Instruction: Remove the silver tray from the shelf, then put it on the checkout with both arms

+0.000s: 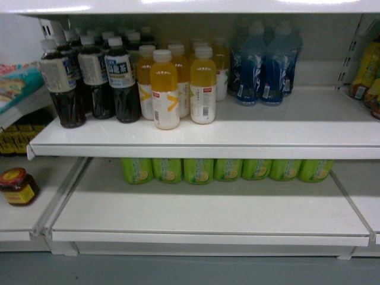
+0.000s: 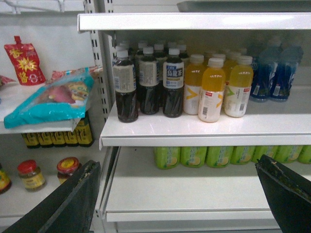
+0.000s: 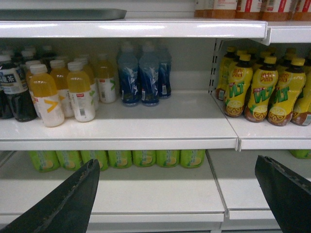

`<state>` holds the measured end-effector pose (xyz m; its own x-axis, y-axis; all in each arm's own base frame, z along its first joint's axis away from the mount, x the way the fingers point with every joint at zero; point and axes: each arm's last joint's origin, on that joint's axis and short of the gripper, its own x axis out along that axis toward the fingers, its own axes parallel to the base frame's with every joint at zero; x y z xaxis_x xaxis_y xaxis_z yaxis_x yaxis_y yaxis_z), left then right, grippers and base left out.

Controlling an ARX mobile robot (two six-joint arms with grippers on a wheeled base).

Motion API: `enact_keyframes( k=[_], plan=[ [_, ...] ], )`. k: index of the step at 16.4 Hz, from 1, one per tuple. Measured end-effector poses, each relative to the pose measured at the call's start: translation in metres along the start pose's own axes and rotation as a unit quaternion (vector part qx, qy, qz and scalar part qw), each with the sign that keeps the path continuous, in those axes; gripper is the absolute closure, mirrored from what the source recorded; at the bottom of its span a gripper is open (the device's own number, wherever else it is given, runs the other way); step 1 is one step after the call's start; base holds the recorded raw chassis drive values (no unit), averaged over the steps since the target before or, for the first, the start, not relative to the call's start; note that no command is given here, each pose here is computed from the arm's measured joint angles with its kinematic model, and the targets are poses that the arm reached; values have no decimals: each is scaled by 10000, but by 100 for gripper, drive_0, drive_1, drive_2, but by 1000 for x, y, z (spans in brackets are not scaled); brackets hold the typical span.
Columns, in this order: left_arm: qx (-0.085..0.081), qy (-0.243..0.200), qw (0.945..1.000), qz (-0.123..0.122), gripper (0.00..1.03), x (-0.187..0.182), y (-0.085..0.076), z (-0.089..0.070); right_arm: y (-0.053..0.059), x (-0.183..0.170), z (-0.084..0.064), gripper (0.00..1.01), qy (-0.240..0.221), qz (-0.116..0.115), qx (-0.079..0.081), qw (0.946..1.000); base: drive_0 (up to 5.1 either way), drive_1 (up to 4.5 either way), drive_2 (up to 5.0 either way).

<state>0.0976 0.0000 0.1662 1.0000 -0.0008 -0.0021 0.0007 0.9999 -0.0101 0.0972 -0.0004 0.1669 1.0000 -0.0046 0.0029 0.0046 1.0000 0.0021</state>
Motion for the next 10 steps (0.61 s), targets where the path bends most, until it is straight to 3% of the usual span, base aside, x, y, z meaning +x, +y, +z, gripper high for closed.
enact_keyframes(
  k=[10],
  plan=[
    [0, -4, 10000, 11, 5, 0, 0, 0, 0, 0, 0, 3, -2, 6, 0, 10000, 0, 0, 0]
  ],
)
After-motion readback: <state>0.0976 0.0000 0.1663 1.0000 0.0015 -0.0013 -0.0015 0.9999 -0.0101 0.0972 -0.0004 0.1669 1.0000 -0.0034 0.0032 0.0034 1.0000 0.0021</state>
